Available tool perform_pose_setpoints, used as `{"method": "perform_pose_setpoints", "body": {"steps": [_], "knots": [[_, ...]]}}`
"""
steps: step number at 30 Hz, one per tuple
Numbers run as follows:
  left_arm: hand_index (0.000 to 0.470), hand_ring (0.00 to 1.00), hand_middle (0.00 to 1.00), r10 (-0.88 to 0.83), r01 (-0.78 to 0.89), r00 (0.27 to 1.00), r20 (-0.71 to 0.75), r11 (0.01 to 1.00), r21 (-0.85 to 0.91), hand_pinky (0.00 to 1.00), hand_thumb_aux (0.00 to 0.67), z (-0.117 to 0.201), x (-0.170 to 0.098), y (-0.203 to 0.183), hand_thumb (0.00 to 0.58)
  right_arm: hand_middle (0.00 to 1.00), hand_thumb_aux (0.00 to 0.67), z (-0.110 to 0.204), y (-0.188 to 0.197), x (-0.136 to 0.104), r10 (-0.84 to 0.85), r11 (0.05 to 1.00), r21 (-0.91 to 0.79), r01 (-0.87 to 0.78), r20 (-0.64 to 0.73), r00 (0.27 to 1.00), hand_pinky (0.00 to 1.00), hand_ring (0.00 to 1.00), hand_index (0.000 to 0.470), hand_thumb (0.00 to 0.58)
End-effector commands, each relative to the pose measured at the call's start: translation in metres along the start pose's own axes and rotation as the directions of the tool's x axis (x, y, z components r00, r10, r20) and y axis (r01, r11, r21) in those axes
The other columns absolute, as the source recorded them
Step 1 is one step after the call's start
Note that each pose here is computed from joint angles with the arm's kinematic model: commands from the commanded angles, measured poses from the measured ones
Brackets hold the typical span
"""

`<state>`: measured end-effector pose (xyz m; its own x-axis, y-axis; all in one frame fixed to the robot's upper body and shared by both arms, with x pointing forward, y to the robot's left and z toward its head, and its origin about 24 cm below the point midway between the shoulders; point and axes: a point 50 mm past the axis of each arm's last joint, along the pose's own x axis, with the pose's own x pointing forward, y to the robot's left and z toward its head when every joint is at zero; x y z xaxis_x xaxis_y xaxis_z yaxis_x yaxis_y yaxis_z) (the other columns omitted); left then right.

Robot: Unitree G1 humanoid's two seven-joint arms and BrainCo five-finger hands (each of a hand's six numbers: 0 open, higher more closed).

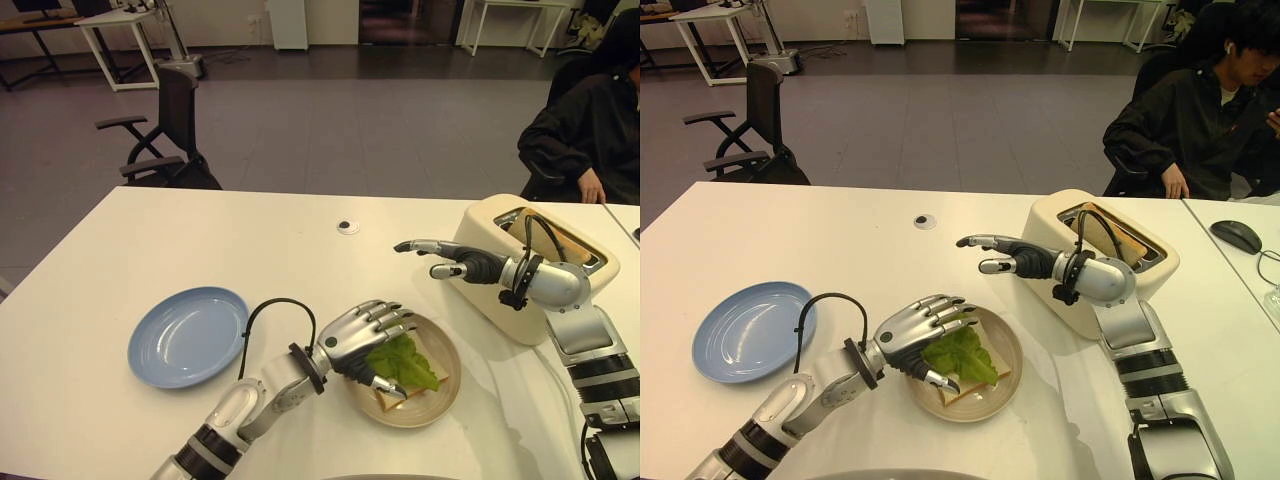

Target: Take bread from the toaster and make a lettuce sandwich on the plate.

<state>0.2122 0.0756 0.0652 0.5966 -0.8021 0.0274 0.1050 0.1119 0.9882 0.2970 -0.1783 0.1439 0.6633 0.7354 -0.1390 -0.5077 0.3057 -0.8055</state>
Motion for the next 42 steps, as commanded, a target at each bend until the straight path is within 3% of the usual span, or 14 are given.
{"method": "perform_pose_setpoints", "body": {"steps": [1,3,6,11,12,14,16,17,19,20,31,35,38,42], "knots": [[0.0,0.0,0.0,0.053,-0.054,0.998,-0.022,0.998,-0.04,0.0,0.0,-0.004,-0.007,0.014,0.0,0.0,0.0,0.016,-0.045,-0.031,-0.333,0.921,-0.205,0.331,0.025,0.943,0.0,0.0,0.0,0.0],[0.0,0.0,0.0,0.132,-0.137,0.99,-0.042,0.981,-0.138,0.0,0.0,-0.005,-0.008,0.021,0.0,0.0,0.0,0.009,-0.059,-0.059,-0.484,0.832,-0.33,0.446,-0.039,0.874,0.0,0.0,0.0,0.0],[0.0,0.0,0.0,0.25,-0.271,0.962,-0.106,0.917,-0.293,0.0,0.0,-0.014,-0.01,0.031,0.0,0.0,0.0,-0.015,-0.063,-0.092,-0.572,0.771,-0.453,0.447,-0.187,0.798,0.0,0.0,0.0,0.0],[0.0,0.0,0.0,0.38,-0.426,0.905,-0.192,0.798,-0.426,0.0,0.0,-0.034,-0.018,0.052,0.0,0.0,0.0,-0.051,-0.063,-0.127,-0.588,0.772,-0.543,0.331,-0.411,0.696,0.0,0.0,0.0,0.0],[0.0,0.0,0.0,0.388,-0.436,0.9,-0.198,0.79,-0.432,0.0,0.0,-0.037,-0.02,0.054,0.0,0.0,0.029,-0.054,-0.06,-0.129,-0.572,0.789,-0.526,0.319,-0.439,0.692,0.0,0.0,0.02,0.049],[0.0,0.0,0.0,0.391,-0.442,0.897,-0.205,0.782,-0.44,0.0,0.0,-0.04,-0.022,0.055,0.0,0.0,0.181,-0.057,-0.051,-0.129,-0.521,0.831,-0.472,0.294,-0.474,0.71,0.0,0.0,0.127,0.271],[0.0,0.0,0.0,0.395,-0.448,0.894,-0.212,0.77,-0.455,0.0,0.0,-0.042,-0.025,0.055,0.0,0.0,0.328,-0.057,-0.037,-0.124,-0.433,0.892,-0.352,0.285,-0.481,0.762,0.0,0.0,0.23,0.429],[0.0,0.0,0.0,0.4,-0.451,0.892,-0.21,0.761,-0.466,0.0,0.0,-0.042,-0.025,0.056,0.0,0.0,0.368,-0.056,-0.032,-0.122,-0.4,0.91,-0.311,0.275,-0.479,0.781,0.0,0.0,0.258,0.462],[0.0,0.0,0.0,0.408,-0.454,0.89,-0.203,0.755,-0.473,0.0,0.0,-0.041,-0.024,0.059,0.0,0.0,0.562,-0.056,-0.029,-0.121,-0.371,0.925,-0.271,0.267,-0.48,0.795,0.0,0.0,0.394,0.565],[0.0,0.0,0.0,0.409,-0.453,0.89,-0.2,0.755,-0.474,0.0,0.0,-0.041,-0.024,0.06,0.0,0.0,0.67,-0.056,-0.03,-0.121,-0.366,0.927,-0.26,0.269,-0.482,0.796,0.0,0.0,0.47,0.58],[0.0,0.0,0.0,0.404,-0.456,0.89,-0.211,0.765,-0.456,0.0,0.0,-0.047,-0.027,0.059,0.0,0.0,0.67,-0.043,-0.082,-0.131,-0.582,0.813,-0.271,0.515,-0.382,0.718,0.0,0.0,0.47,0.58],[0.0,0.0,0.0,0.421,-0.467,0.884,-0.201,0.787,-0.404,0.0,0.0,-0.05,-0.034,0.064,0.0,0.0,0.67,-0.002,-0.108,-0.13,-0.568,0.82,-0.023,0.572,-0.155,0.808,0.0,0.0,0.47,0.58],[0.0,0.0,0.0,0.483,-0.484,0.87,-0.098,0.797,-0.362,0.0,0.0,-0.036,-0.041,0.073,0.0,0.0,0.67,0.02,-0.109,-0.119,-0.441,0.882,0.201,0.426,0.031,0.897,0.0,0.0,0.47,0.58],[0.0,0.0,0.0,0.525,-0.504,0.849,0.048,0.835,-0.221,0.0,0.0,-0.02,-0.051,0.087,0.0,0.0,0.67,0.022,-0.081,-0.084,-0.114,0.939,0.338,0.058,0.149,0.982,0.0,0.0,0.47,0.58]]}}
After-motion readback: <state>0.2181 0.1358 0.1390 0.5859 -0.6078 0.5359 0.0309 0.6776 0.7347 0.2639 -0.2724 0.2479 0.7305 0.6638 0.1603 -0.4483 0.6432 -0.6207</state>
